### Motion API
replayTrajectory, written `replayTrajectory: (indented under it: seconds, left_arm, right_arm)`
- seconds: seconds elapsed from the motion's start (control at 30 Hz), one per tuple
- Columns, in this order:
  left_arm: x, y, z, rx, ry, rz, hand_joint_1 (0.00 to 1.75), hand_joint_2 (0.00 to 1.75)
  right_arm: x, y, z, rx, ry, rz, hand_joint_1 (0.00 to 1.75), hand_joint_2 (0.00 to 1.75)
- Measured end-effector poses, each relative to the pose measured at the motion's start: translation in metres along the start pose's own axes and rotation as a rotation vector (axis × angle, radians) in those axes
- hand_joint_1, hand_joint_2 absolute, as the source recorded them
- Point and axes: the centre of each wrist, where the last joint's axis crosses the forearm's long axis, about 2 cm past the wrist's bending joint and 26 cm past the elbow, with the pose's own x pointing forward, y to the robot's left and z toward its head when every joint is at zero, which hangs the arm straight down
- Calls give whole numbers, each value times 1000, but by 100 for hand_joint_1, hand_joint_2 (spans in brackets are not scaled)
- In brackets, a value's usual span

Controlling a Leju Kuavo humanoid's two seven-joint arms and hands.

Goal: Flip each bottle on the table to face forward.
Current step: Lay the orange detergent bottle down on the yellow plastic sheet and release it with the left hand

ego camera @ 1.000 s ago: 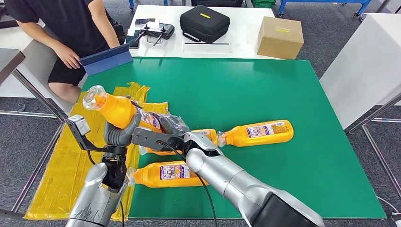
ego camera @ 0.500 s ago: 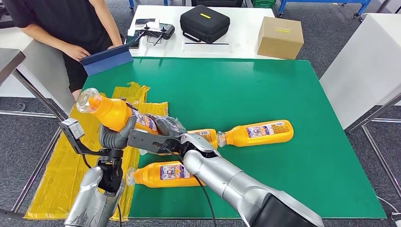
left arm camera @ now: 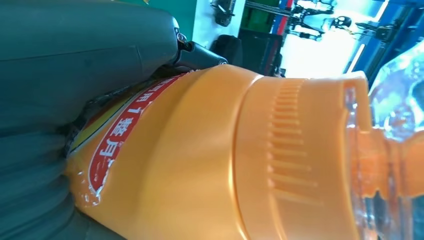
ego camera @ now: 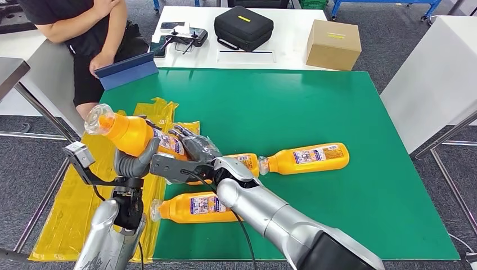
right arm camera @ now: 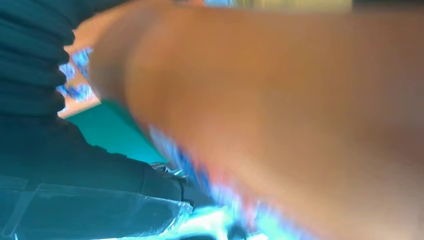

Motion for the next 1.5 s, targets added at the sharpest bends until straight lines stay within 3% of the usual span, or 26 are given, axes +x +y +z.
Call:
replayTrajectory:
  seconds: [0.23,0.47,0.87,1.0,1.2,1.5]
  left_arm:
    - [6,-1,0,-18,-49,2,175,175]
    - [0,8,16,-2,-22,-2,175,175]
    - [-1,21,9,32,-34,-120,175,175]
    - [5,28,-5,48,-44,-285,175,175]
    - [29,43,-40,104,-83,-727,175,175]
    - [42,54,-59,145,-100,-907,175,175]
  right_arm:
    - [-22,-49,20,-154,-7,-9,0,0]
    - [-35,-100,38,-317,-14,-28,0,0]
    - [-47,-119,58,-411,-40,-19,0,0]
    - [-49,-120,65,-424,-52,-8,0,0]
    - [-46,-119,73,-430,-88,12,0,0]
    - [-41,-121,77,-433,-123,20,0,0]
